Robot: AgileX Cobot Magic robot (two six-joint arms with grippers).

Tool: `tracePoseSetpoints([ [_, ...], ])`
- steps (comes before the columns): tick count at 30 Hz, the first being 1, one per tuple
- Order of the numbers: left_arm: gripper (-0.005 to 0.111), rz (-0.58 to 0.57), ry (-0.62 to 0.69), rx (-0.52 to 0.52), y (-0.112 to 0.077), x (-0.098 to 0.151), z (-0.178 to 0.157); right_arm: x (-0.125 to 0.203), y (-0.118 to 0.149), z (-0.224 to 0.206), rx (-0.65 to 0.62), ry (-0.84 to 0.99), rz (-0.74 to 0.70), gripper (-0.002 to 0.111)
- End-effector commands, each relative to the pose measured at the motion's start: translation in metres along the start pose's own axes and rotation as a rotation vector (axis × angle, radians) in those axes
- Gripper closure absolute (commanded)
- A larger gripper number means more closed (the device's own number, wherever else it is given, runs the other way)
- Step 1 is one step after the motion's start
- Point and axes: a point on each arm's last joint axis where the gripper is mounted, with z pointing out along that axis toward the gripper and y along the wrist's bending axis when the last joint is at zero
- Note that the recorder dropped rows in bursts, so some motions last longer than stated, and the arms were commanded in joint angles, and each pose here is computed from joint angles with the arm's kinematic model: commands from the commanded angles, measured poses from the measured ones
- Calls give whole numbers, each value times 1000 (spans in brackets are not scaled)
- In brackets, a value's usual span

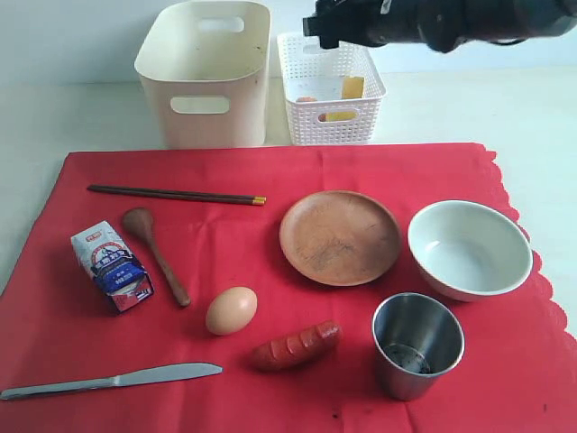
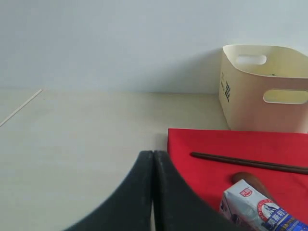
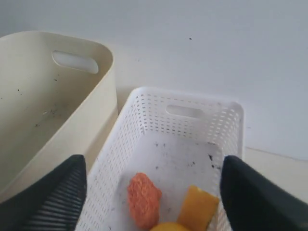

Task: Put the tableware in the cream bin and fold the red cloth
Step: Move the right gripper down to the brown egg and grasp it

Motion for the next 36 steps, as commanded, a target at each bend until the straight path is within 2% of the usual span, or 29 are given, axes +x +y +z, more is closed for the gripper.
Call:
tracePoseSetpoints([
  [1,107,-1,-8,-2,0,-1,0,-28,0,-45,27,103,2,65],
  [4,107,-1,-8,-2,0,-1,0,-42,0,-71,36,125,3,91],
  [7,107,-1,-8,-2,0,-1,0,-50,0,-94,39,120,4,108],
  [17,107,-1,-8,-2,0,-1,0,-45,0,-162,32,61,-5,108],
  [25,107,-1,-8,-2,0,-1,0,-9,5,-179,12,108,-18,108],
  [31,107,-1,-8,-2,0,-1,0,25,34,-174,-84,117,-84,108],
  [36,107,-1,-8,-2,0,-1,0,39,59,-177,-159,145,-148,108],
])
